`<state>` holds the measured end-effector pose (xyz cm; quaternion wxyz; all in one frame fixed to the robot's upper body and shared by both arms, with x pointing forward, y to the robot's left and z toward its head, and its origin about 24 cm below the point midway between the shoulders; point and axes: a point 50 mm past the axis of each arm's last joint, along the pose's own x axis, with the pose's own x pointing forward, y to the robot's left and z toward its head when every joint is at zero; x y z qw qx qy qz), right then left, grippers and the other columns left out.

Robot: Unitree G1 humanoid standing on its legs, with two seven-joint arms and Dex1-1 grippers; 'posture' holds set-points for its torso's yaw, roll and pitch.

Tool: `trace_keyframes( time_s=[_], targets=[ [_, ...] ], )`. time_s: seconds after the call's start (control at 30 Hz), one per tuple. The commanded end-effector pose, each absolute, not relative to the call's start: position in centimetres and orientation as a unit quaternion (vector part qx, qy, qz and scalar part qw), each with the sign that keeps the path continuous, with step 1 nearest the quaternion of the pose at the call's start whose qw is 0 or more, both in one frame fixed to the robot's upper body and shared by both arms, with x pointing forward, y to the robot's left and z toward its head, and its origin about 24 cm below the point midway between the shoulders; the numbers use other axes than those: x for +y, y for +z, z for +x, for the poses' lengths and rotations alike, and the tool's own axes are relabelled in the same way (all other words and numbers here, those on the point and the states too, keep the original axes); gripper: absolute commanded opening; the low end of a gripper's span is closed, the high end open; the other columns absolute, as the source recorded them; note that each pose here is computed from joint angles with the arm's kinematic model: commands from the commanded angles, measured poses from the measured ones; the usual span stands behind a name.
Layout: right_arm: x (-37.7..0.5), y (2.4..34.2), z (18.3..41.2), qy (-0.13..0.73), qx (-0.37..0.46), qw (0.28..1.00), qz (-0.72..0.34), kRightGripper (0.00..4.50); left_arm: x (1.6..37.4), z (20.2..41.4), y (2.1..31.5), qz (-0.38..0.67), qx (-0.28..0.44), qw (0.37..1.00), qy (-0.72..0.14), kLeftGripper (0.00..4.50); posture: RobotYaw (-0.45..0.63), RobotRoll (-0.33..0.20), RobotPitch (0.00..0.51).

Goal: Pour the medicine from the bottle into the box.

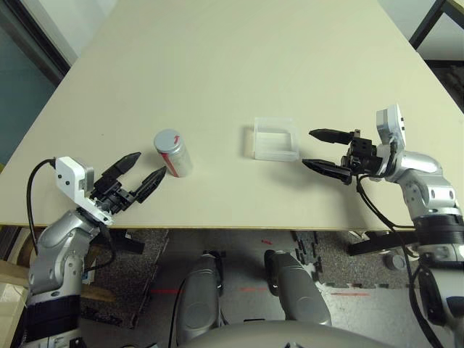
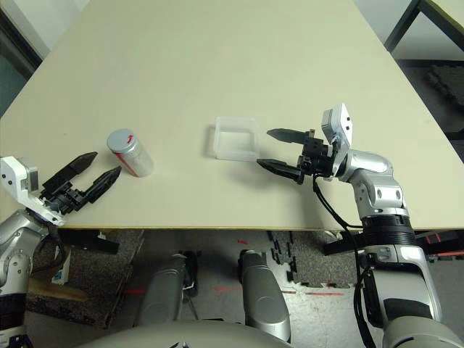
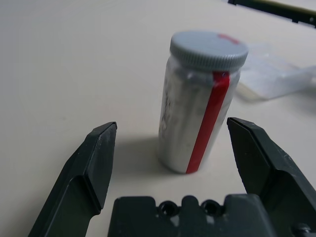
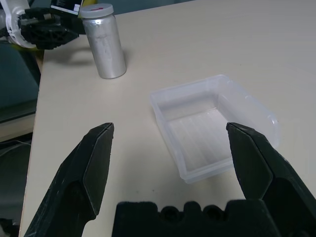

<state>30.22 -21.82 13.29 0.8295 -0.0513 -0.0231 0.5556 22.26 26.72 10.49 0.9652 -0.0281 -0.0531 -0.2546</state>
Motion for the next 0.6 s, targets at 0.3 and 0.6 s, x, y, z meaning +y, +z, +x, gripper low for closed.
trace_keyframes(
  time_s=[0.3, 0.6],
  targets=[
    [-21.9, 12.9, 30.3, 0.550, -0.018, 0.833, -0.059, 4.50, 24.2, 22.2, 9.0, -0.016, -0.059, 0.981, -0.185, 4.48, -0.05, 0.000, 0.201],
    [-22.0, 12.8, 30.2, 0.545, -0.019, 0.836, -0.061, 4.50, 22.3, 22.6, 9.0, -0.028, -0.069, 0.980, -0.186, 4.48, -0.07, 0.000, 0.200]
  ],
)
